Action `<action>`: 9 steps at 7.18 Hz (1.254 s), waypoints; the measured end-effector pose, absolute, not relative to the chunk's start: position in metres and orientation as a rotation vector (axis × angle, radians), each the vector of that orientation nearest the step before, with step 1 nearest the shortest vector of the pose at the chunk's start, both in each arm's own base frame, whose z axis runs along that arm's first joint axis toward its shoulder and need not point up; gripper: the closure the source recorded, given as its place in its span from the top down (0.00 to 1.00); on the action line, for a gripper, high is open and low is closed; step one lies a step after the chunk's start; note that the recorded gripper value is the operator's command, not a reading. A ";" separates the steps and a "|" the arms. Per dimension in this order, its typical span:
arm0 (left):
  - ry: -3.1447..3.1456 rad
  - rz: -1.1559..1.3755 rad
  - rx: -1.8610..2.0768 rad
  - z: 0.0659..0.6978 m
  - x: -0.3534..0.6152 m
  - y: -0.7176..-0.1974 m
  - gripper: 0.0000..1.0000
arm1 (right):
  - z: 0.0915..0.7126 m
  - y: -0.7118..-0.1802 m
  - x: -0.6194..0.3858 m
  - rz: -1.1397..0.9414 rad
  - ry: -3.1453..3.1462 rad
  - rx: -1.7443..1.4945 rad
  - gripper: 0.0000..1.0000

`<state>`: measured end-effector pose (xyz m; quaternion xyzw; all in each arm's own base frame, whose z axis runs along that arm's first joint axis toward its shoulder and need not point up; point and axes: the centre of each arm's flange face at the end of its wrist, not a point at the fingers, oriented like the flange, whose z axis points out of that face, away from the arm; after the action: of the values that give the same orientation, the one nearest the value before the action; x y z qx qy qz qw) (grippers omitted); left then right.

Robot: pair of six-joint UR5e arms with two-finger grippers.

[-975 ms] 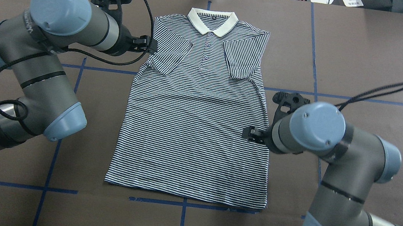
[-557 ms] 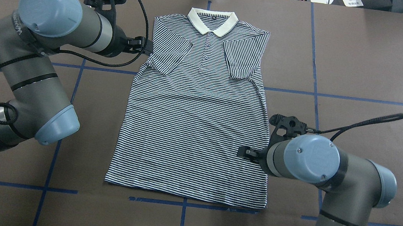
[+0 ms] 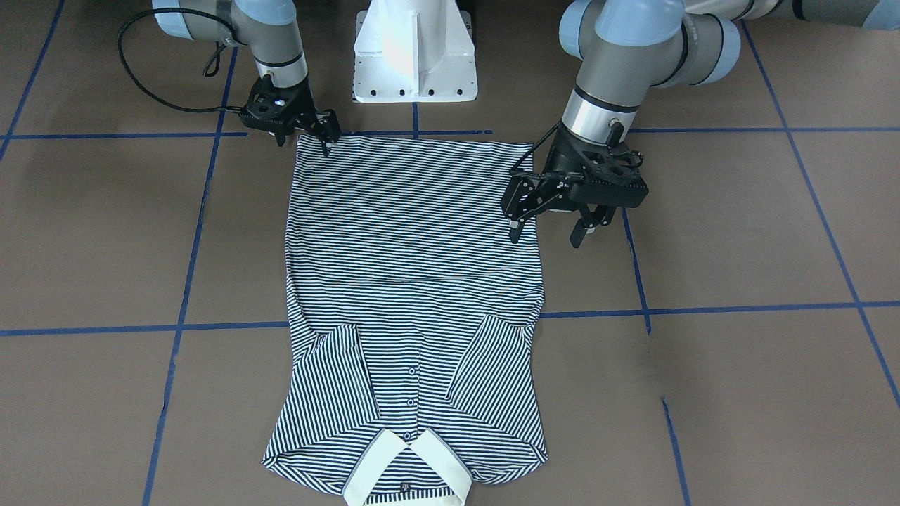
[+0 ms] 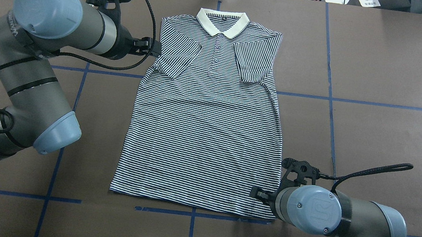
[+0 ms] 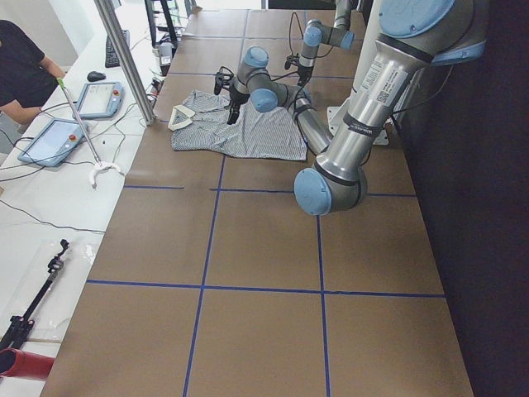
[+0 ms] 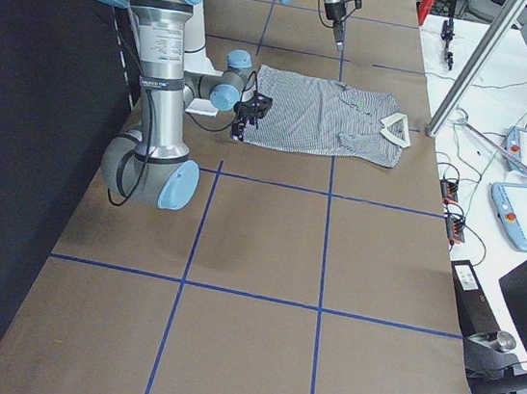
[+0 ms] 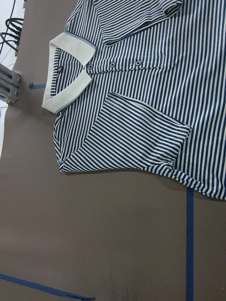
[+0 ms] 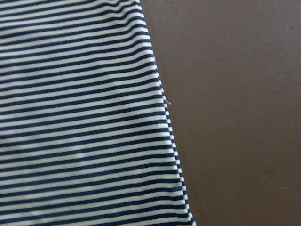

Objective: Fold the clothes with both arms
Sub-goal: 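Move both grippers down to the shirt hem nearest the robot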

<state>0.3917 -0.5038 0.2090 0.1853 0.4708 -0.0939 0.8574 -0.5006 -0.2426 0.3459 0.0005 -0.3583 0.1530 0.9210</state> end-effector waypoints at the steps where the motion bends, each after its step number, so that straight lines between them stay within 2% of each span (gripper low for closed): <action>1: 0.991 -0.198 0.390 0.208 0.391 -0.504 1.00 | 0.348 -0.240 -0.502 0.309 -0.722 -0.004 0.99; 2: 0.992 -0.198 0.391 0.208 0.391 -0.503 1.00 | 0.349 -0.237 -0.503 0.304 -0.715 -0.008 0.88; 3: 0.993 -0.199 0.391 0.207 0.390 -0.503 1.00 | 0.349 -0.235 -0.504 0.300 -0.712 -0.011 0.82; 4: 0.994 -0.199 0.391 0.207 0.390 -0.503 1.00 | 0.349 -0.233 -0.505 0.295 -0.711 -0.016 0.70; 5: 0.994 -0.199 0.392 0.207 0.390 -0.503 1.00 | 0.350 -0.231 -0.506 0.291 -0.709 -0.021 0.49; 6: 0.995 -0.199 0.392 0.206 0.390 -0.503 1.00 | 0.351 -0.229 -0.508 0.287 -0.707 -0.024 0.16; 7: 0.995 -0.199 0.392 0.206 0.390 -0.503 1.00 | 0.352 -0.227 -0.509 0.282 -0.706 -0.028 0.00; 9: 0.995 -0.200 0.393 0.206 0.390 -0.503 1.00 | 0.350 -0.226 -0.508 0.274 -0.709 -0.041 0.00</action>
<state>0.3896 -0.5025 0.2061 0.1871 0.4734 -0.0949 0.8555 -0.5082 -0.2257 0.3500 -0.0200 -0.3458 0.1336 0.9285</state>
